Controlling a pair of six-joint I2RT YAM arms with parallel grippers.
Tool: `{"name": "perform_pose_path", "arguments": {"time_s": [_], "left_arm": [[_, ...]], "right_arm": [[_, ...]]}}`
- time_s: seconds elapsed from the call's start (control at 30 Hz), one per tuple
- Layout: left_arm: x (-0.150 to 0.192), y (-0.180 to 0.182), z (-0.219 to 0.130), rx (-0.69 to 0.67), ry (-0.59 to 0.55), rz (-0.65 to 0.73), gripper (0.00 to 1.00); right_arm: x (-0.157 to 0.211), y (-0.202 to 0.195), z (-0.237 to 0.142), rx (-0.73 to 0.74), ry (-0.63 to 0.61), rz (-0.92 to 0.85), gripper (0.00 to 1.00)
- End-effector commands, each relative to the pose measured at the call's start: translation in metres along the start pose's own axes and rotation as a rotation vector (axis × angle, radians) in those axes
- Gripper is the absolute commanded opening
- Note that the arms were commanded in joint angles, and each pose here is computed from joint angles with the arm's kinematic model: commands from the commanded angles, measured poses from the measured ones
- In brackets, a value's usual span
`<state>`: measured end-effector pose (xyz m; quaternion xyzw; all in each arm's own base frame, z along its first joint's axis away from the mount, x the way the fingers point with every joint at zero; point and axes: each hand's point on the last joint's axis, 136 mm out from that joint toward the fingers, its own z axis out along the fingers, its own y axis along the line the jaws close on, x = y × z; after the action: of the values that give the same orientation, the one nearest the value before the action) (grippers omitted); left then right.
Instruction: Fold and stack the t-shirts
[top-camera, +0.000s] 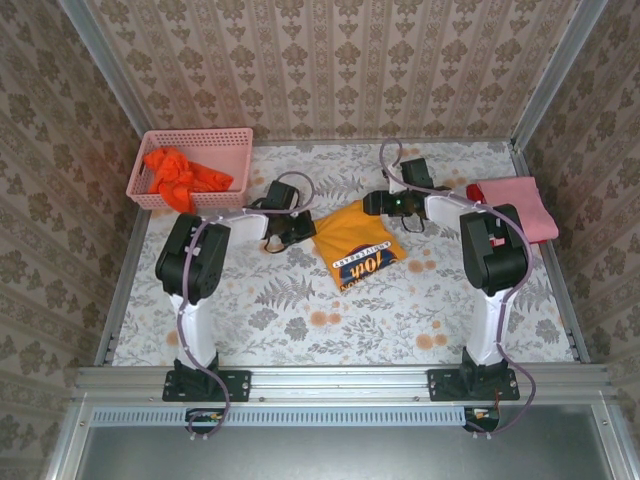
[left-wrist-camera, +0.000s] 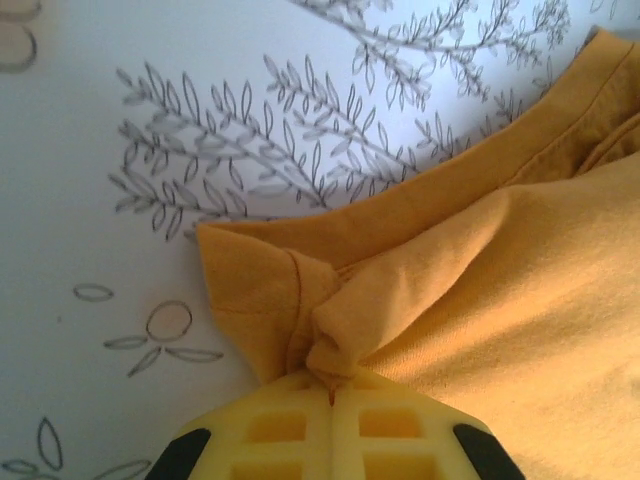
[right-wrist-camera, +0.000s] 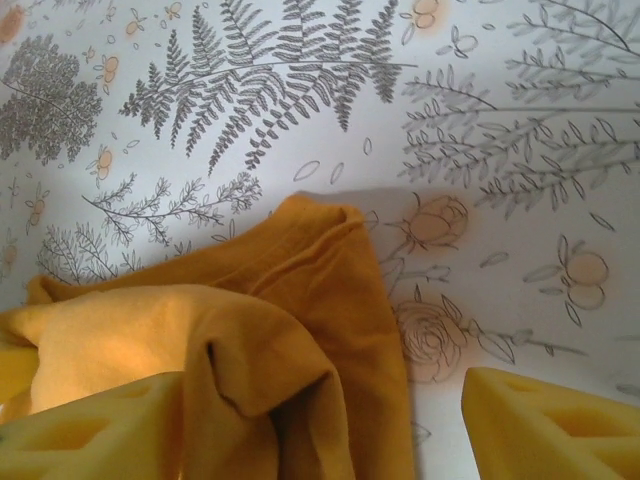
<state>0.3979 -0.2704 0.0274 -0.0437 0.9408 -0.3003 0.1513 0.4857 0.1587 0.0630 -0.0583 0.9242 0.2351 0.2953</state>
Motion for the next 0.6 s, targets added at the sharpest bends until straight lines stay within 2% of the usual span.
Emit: {"name": "perform_pose_path", "arguments": {"time_s": [0.0,0.1,0.17,0.37,0.47,0.5,0.57], "left_arm": [[-0.003,0.016,0.013,-0.058,0.021,0.008,0.04],[-0.003,0.017,0.016,-0.057,0.023,-0.001,0.04],[-0.005,0.015,0.016,-0.045,0.017,-0.002,0.1],[-0.02,-0.009,-0.007,-0.011,-0.047,0.035,0.51],[-0.013,-0.01,-0.022,-0.025,-0.071,0.01,0.86],[-0.008,-0.01,-0.028,-0.024,-0.084,-0.003,0.91],[0.005,-0.01,-0.039,-0.027,-0.101,-0.02,0.95]], "right_arm": [[0.013,0.005,-0.014,-0.013,0.029,-0.002,0.77],[0.032,0.015,-0.014,-0.08,0.081,0.039,0.76],[0.042,0.024,-0.014,-0.131,0.1,0.061,0.76],[0.064,0.029,-0.01,-0.15,0.123,0.137,0.74],[0.069,0.027,-0.01,-0.128,0.097,0.211,0.71],[0.071,0.027,-0.011,-0.117,0.084,0.226,0.69],[0.073,0.031,-0.014,-0.108,0.062,0.241,0.66]]}}
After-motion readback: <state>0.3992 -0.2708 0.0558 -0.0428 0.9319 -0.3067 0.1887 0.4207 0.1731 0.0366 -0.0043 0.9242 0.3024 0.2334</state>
